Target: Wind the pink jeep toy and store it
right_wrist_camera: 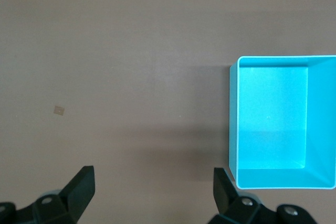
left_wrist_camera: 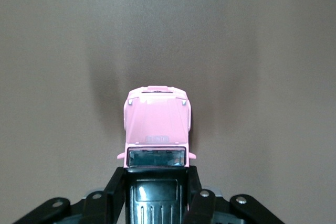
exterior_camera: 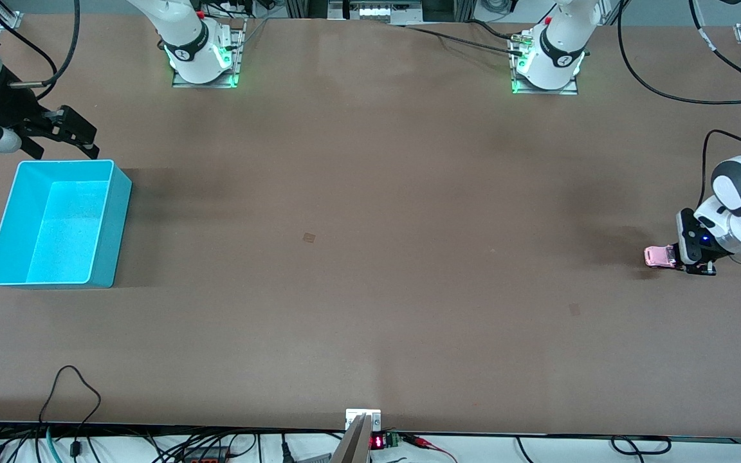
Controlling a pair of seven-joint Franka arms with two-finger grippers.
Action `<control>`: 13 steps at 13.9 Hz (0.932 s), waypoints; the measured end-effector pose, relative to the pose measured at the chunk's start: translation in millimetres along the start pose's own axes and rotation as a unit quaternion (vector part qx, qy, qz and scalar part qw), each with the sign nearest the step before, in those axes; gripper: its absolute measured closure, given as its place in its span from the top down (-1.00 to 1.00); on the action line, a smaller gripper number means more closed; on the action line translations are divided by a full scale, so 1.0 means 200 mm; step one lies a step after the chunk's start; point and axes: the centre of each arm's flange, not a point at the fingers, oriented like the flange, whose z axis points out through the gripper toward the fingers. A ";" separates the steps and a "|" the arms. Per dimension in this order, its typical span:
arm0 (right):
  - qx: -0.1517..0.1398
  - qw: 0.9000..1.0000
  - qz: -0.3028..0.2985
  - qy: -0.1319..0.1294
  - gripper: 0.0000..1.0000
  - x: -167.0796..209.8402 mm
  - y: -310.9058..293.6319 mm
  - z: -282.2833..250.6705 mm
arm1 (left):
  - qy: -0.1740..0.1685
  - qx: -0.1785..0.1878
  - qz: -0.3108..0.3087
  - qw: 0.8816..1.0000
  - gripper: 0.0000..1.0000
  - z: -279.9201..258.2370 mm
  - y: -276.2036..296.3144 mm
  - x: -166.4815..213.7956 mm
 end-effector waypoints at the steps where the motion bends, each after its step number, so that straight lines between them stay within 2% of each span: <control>1: 0.000 1.000 0.000 0.000 1.00 0.00 0.00 0.00 | 0.000 0.000 0.000 1.000 0.00 0.00 0.00 0.00; 3: 0.000 1.000 0.001 0.000 1.00 0.00 0.01 0.00 | 0.007 -0.014 -0.002 1.000 0.30 0.07 0.03 -0.01; 4: 0.000 1.000 0.001 0.000 1.00 0.00 0.01 0.00 | 0.010 -0.020 -0.001 1.000 0.51 0.11 0.03 -0.01; 6: 0.000 1.000 0.002 -0.001 1.00 0.00 0.01 0.00 | 0.018 -0.034 0.003 0.999 0.89 0.08 0.02 0.01; 7: 0.000 1.000 0.002 -0.001 1.00 0.00 0.01 0.00 | 0.022 -0.042 0.005 0.999 1.00 0.04 -0.01 0.03; 10: 0.000 1.000 0.002 -0.001 1.00 0.00 0.01 0.00 | 0.031 -0.060 0.008 0.998 1.00 -0.12 -0.07 0.11; 13: -0.001 1.000 0.003 -0.001 1.00 0.00 0.02 0.00 | 0.031 -0.079 -0.011 0.996 1.00 -0.31 -0.16 0.29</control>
